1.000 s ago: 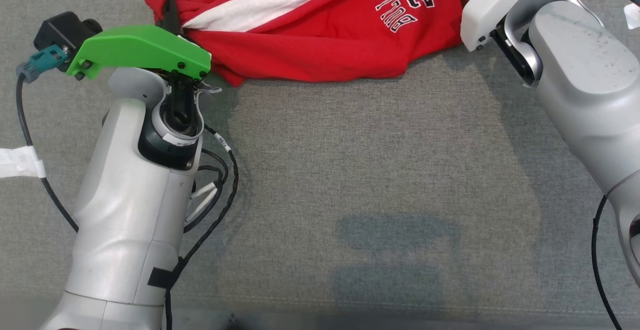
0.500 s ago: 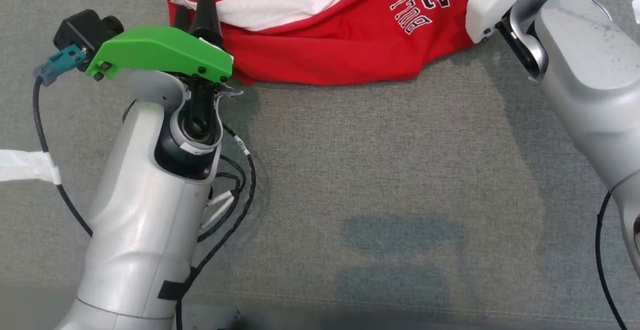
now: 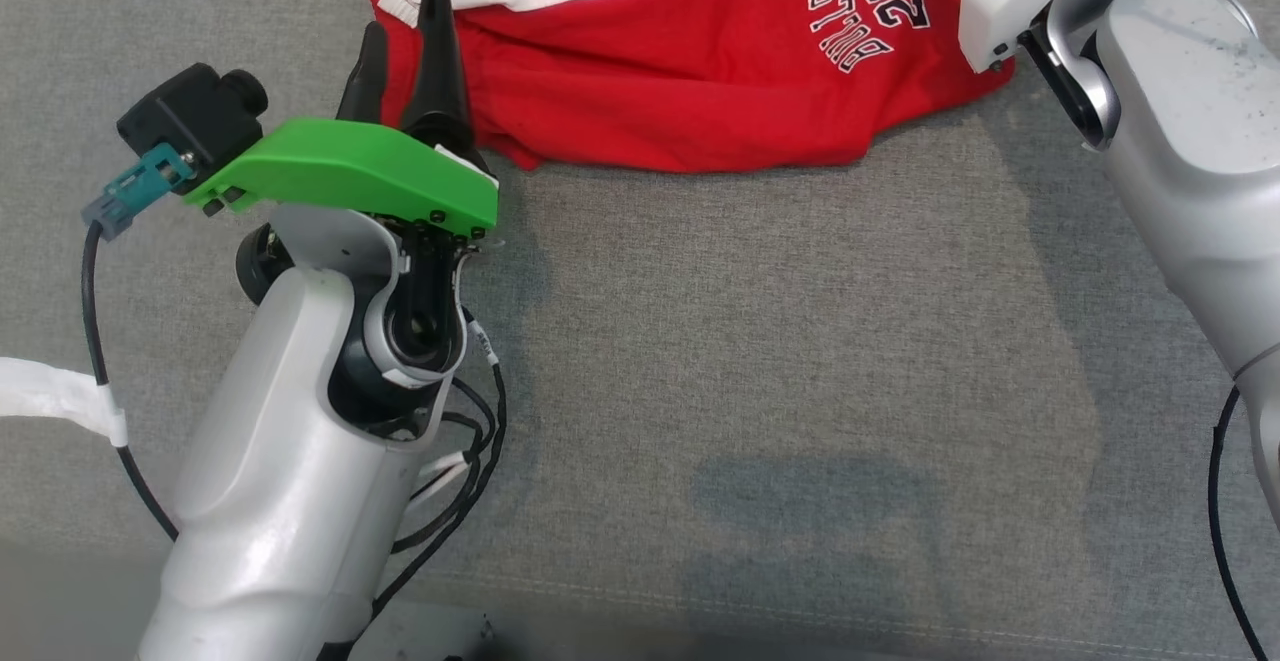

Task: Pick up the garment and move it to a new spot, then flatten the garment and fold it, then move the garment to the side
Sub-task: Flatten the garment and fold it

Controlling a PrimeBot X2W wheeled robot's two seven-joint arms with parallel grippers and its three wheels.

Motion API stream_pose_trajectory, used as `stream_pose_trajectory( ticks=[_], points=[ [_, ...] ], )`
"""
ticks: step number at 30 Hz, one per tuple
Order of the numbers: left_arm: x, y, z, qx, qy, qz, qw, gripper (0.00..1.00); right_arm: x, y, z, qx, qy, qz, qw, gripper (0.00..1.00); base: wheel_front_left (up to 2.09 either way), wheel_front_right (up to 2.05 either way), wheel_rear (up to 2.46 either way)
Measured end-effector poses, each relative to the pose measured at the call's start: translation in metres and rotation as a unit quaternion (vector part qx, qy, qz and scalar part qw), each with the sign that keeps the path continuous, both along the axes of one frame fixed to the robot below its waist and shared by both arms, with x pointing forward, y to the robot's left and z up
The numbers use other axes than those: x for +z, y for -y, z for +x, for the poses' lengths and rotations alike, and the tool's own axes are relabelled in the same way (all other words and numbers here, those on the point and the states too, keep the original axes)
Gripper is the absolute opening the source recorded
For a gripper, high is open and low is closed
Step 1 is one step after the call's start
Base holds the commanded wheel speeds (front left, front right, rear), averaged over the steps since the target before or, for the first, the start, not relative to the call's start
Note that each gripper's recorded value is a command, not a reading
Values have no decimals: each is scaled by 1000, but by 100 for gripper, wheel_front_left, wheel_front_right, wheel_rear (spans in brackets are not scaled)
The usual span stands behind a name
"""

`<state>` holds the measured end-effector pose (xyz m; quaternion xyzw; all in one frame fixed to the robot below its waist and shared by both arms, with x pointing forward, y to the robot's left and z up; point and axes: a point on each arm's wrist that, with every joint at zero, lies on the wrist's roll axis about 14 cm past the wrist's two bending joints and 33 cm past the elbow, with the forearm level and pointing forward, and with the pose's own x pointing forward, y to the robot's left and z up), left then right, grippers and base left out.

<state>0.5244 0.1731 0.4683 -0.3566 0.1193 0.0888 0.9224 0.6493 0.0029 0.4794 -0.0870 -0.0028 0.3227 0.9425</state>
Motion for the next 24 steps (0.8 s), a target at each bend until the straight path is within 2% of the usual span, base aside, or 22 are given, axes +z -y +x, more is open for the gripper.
stream_pose_trajectory(
  ticks=[3,7,11,14,18,24],
  points=[
    [4,-2,-5,-7,11,22,1000,100,3,2,-1,-2,4,-2,1000,100,0,0,0],
    [14,-13,-10,-16,39,87,995,100,9,2,-9,1,11,0,1000,100,0,0,0],
    [19,-28,-20,-20,66,174,982,100,12,10,-17,-8,10,8,1000,100,0,0,0],
    [16,-37,-33,-16,68,216,974,100,-2,20,-29,-19,-12,-1,1000,100,0,0,0],
    [16,-38,-50,-26,76,250,965,100,-31,31,-45,-34,-72,-28,996,100,0,0,0],
    [4,-32,-71,-40,66,259,963,100,-42,28,-41,-45,-118,-23,992,100,0,0,0]
  ],
)
